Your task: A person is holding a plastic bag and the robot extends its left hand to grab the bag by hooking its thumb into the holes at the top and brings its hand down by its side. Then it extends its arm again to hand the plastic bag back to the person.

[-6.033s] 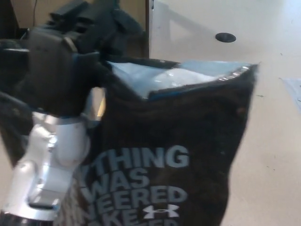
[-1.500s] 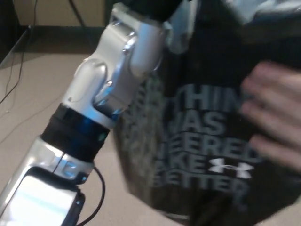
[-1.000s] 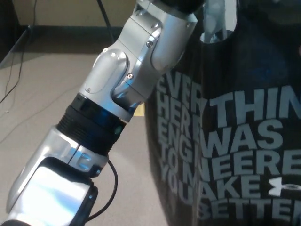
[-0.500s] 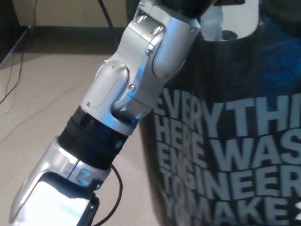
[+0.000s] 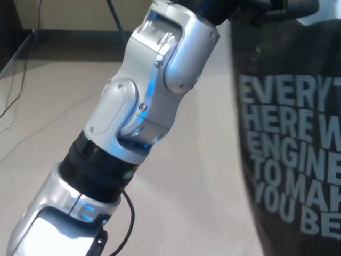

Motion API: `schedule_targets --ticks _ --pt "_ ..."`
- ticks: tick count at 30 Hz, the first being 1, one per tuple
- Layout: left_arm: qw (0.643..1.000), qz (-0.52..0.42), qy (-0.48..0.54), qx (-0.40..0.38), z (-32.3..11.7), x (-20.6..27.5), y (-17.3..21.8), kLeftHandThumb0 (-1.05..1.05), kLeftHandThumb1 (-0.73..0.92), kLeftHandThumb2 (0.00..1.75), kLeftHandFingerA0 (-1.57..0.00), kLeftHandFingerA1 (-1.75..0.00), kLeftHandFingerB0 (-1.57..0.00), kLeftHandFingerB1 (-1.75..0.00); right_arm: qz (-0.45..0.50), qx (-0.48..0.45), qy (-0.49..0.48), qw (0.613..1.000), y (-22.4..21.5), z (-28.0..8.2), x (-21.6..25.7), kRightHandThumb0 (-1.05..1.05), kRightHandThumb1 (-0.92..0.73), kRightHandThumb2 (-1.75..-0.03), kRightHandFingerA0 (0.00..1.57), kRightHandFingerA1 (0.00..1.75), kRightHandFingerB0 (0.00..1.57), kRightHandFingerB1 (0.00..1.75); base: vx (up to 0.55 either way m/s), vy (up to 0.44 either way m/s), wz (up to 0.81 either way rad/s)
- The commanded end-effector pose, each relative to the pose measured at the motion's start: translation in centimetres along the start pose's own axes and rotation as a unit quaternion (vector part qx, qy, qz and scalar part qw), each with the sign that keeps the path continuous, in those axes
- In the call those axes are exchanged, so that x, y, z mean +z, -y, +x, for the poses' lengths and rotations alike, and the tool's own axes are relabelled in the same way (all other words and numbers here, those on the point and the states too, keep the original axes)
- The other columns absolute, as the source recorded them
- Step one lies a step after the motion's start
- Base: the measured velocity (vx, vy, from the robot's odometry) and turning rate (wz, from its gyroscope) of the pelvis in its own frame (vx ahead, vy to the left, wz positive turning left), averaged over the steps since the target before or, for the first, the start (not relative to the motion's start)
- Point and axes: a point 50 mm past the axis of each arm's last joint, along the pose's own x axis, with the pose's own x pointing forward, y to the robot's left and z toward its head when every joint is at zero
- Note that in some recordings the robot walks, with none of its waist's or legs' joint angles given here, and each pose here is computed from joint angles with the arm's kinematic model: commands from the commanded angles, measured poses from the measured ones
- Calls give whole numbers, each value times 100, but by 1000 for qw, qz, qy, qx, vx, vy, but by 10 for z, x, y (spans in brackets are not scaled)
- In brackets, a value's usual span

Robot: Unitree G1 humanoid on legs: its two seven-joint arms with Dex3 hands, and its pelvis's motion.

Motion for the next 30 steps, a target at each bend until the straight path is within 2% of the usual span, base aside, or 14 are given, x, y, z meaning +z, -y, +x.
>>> schedule_targets --ticks 1,5,6,12,13,14,16,21,22,23,24,27,29,30 --pt "991 -7 -69 -114 -13 -18 6 -76 43 84 0 0 0 -2 -14 11 -17 1000 4 -4 -9 -40 -61 -80 63 59 49 52 0 0 0" --pt "991 -6 -67 -115 -16 -19 6 -74 42 83 0 0 0 0 -14 14 -18 1000 4 -3 -8 -40 -61 -81 62 59 49 52 0 0 0" --pt "991 -7 -68 -118 -18 -20 6 -74 42 83 0 0 0 0 -16 18 -21 999 5 -3 -8 -34 -72 -61 64 47 51 40 0 0 0" --pt "988 12 -81 -134 -32 -27 5 -77 44 84 0 0 0 0 -17 19 -13 1000 4 -3 -5 -34 -72 -60 66 47 52 41 0 0 0" --pt "987 11 -87 -138 -39 -29 5 -78 45 84 0 -1 0 0 -18 20 -12 1000 3 -3 -5 -34 -72 -61 66 48 52 40 0 0 0" --pt "986 9 -91 -139 -45 -31 5 -76 44 83 0 -1 0 0 -18 20 -12 1000 3 -3 -5 -41 -61 -82 61 59 48 52 0 0 0" --pt "983 6 -109 -148 -62 -36 6 -75 44 83 0 0 0 0 -16 17 -12 1000 3 -3 -5 -34 -72 -62 68 49 53 41 0 0 0" --pt "972 16 -151 -179 -127 -54 10 -76 43 83 0 -6 0 0 -18 15 -16 1000 2 -3 -7 -35 -72 -60 67 48 53 40 0 0 0" --pt "968 9 -170 -186 -146 -57 12 -84 46 60 0 -15 0 -6 -18 15 -17 1000 2 -3 -7 -35 -72 -60 65 47 52 40 0 0 0" --pt "965 9 -180 -190 -156 -59 12 -75 41 84 0 -9 0 -6 -17 15 -17 1000 2 -3 -7 -35 -72 -60 67 48 53 40 0 0 0" --pt "960 10 -197 -199 -175 -63 13 -77 43 85 0 -8 0 -5 -14 15 -17 1000 1 -3 -6 -41 -61 -82 62 59 49 52 0 0 0" --pt "951 -5 -234 -201 -212 -67 15 -71 40 82 0 -12 0 -5 -9 11 -13 1000 2 -2 -4 -40 -61 -83 64 60 50 52 0 0 0" --pt "944 -11 -259 -205 -240 -66 15 -67 38 81 0 -19 0 -9 -7 11 -13 1000 1 -2 -4 -40 -61 -82 62 59 50 52 0 0 0" --pt "939 -21 -273 -209 -253 -66 15 -64 37 80 0 -25 0 -12 -9 10 -12 1000 2 -2 -4 -34 -72 -60 66 47 53 40 0 0 0"
